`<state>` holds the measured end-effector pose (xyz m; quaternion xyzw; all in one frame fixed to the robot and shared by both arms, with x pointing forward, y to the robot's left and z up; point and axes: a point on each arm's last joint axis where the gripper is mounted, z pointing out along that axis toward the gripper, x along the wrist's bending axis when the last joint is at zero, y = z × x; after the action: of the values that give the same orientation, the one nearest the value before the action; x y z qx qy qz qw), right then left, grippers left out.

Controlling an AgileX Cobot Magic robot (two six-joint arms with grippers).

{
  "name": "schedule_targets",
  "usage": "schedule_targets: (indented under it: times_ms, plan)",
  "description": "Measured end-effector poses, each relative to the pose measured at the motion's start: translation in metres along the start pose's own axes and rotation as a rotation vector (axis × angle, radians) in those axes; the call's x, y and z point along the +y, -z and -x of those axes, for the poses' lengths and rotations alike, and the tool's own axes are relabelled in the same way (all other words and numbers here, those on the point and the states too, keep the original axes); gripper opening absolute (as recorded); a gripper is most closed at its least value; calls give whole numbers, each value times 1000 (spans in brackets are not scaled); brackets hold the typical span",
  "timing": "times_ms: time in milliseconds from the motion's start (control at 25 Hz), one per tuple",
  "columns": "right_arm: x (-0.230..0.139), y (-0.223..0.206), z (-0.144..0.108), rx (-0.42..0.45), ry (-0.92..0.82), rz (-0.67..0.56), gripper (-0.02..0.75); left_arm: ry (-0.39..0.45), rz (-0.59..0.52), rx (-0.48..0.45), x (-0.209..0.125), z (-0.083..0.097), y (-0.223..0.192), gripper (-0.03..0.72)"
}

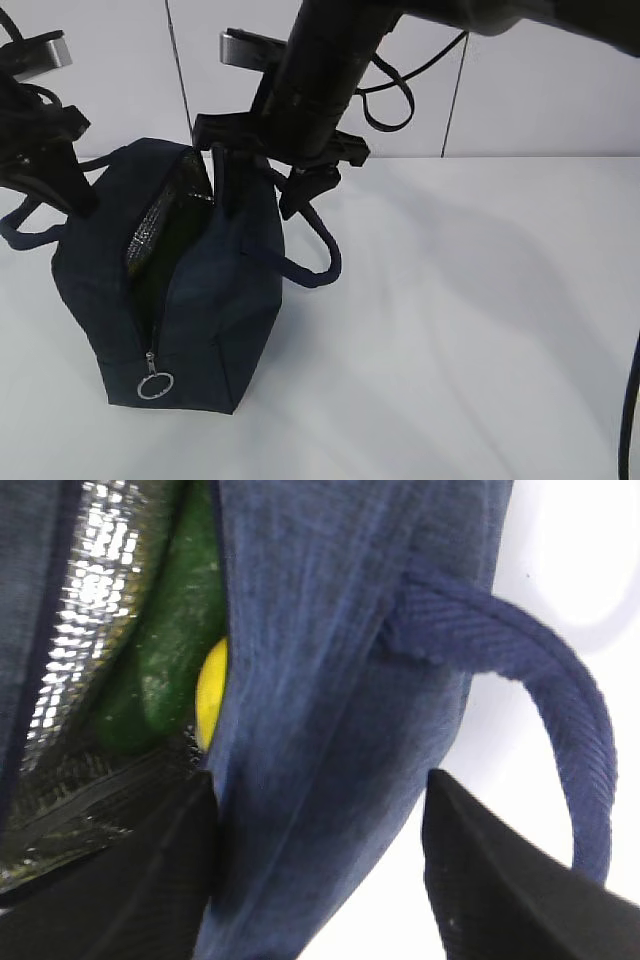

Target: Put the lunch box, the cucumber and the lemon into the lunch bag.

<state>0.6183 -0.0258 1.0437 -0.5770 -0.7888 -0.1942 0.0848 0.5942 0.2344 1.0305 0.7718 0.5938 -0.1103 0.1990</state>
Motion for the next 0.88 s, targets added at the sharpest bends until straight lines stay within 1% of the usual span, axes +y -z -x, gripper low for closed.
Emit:
schedule_targets:
  times_ms: [320,400,480,600,720,800,880]
  plan:
    - [1,-18,5,-2,-14,-33,461,0,0,-1,0,0,0,0]
    - [1,-19,5,-3,-15,-35,440,1,1,-2,0,0,0,0]
    - [1,-19,5,-3,-15,-35,379,1,1,-3,0,0,0,0]
    - [1,-19,5,-5,-14,-35,225,2,2,-5,0,0,0,0]
    - [2,-19,7,-29,-3,-30,96,6,6,-16,1,1,0,0]
    - [2,-19,9,-53,23,-25,39,14,12,-35,1,3,0,0]
    - [2,-19,11,-72,48,-23,3,21,19,-58,2,6,0,0]
